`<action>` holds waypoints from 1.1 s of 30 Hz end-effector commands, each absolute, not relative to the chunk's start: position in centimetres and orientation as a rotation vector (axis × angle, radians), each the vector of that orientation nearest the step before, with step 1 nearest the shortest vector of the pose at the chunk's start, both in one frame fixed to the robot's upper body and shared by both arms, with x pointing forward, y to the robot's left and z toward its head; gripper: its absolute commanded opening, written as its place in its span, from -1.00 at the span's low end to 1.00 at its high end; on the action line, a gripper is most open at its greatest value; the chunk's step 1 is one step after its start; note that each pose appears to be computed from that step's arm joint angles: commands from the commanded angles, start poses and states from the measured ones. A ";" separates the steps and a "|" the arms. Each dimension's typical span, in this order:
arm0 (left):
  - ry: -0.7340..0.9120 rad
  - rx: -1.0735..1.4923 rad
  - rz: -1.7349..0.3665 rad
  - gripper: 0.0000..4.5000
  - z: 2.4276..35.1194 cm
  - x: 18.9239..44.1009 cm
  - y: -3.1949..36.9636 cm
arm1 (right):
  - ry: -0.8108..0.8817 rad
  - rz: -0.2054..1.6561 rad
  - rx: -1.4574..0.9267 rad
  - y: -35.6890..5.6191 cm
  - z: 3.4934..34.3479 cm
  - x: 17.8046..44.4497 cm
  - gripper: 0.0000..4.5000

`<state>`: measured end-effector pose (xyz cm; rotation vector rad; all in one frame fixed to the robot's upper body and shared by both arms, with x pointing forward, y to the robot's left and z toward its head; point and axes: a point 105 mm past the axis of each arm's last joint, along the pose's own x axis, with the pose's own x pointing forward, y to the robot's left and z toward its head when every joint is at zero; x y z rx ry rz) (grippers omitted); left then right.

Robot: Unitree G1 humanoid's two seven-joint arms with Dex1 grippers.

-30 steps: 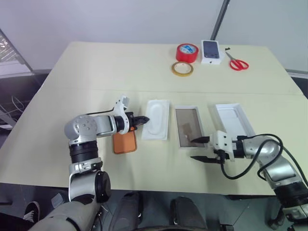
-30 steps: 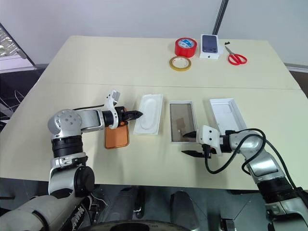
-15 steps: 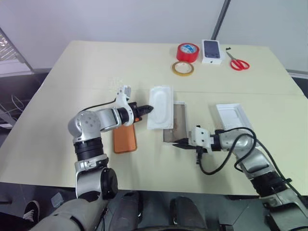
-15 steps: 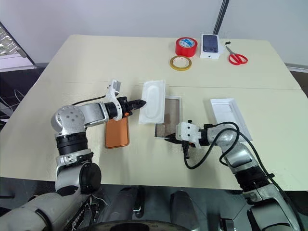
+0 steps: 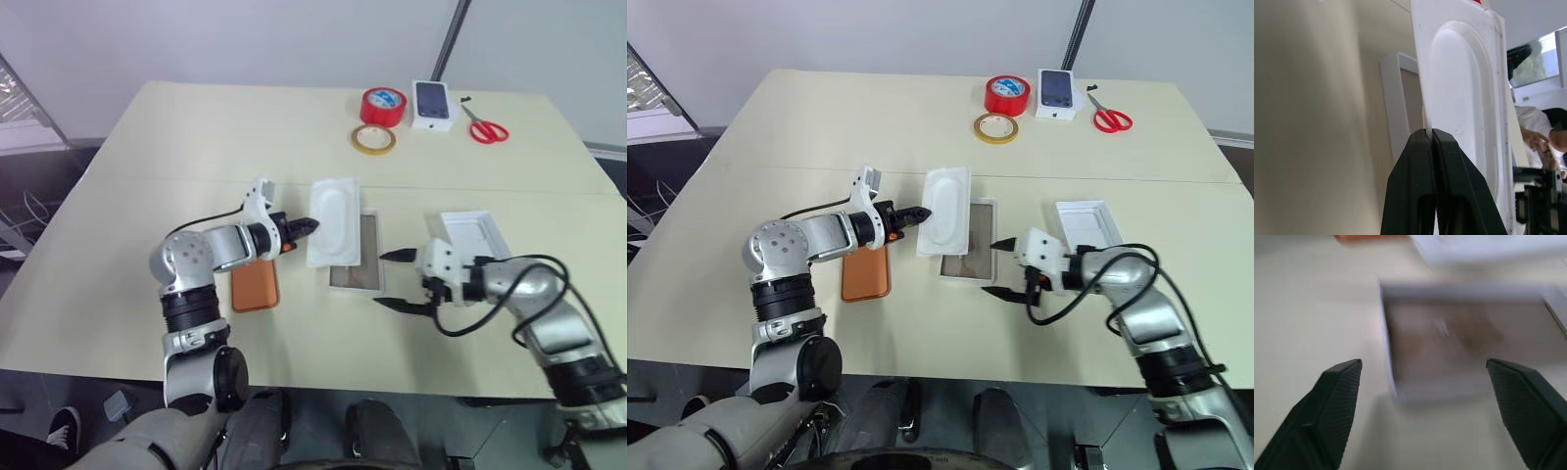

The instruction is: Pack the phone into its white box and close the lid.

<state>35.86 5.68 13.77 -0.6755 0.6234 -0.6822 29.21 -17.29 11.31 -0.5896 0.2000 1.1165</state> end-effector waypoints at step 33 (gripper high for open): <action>0.176 -0.319 -0.703 0.76 17.5 35.3 12.1 | -0.025 1.003 -0.619 -10.0 12.0 33.8 -0.83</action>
